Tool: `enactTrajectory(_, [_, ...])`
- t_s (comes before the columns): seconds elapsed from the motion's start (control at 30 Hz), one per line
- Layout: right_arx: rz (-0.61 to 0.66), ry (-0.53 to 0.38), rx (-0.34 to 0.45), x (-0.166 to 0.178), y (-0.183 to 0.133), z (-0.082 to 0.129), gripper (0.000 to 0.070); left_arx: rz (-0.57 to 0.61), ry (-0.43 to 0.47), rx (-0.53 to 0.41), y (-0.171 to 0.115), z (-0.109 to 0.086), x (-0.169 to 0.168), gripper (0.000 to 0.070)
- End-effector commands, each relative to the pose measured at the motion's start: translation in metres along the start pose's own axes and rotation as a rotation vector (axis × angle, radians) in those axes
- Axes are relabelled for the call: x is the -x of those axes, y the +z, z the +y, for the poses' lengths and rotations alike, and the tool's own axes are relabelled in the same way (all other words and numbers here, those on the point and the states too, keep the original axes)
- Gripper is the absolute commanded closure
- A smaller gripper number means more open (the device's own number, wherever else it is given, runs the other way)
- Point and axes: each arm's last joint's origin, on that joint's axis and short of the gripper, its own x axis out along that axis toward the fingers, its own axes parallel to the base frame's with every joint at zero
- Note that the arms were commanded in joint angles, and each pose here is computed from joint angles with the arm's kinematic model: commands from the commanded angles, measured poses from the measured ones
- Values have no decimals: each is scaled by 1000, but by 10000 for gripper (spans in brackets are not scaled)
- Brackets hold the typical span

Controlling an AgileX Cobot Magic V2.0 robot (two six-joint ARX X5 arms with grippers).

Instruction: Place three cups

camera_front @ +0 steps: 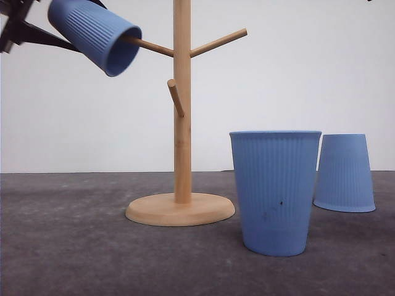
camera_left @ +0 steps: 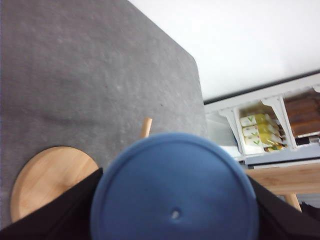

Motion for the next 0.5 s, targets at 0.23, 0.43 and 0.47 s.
enactTrajectory(0.23, [-20,3,-9,1,5,1,304,79,-25,22,0,6,-31,356])
enactTrajectory(0.43, [-21,0,-9,1,5,1,304,94,-29,8,-3,6,-43,336])
enactTrajectory(0.47, [-21,0,-9,1,5,1,304,98,-27,10,-4,7,-45,314])
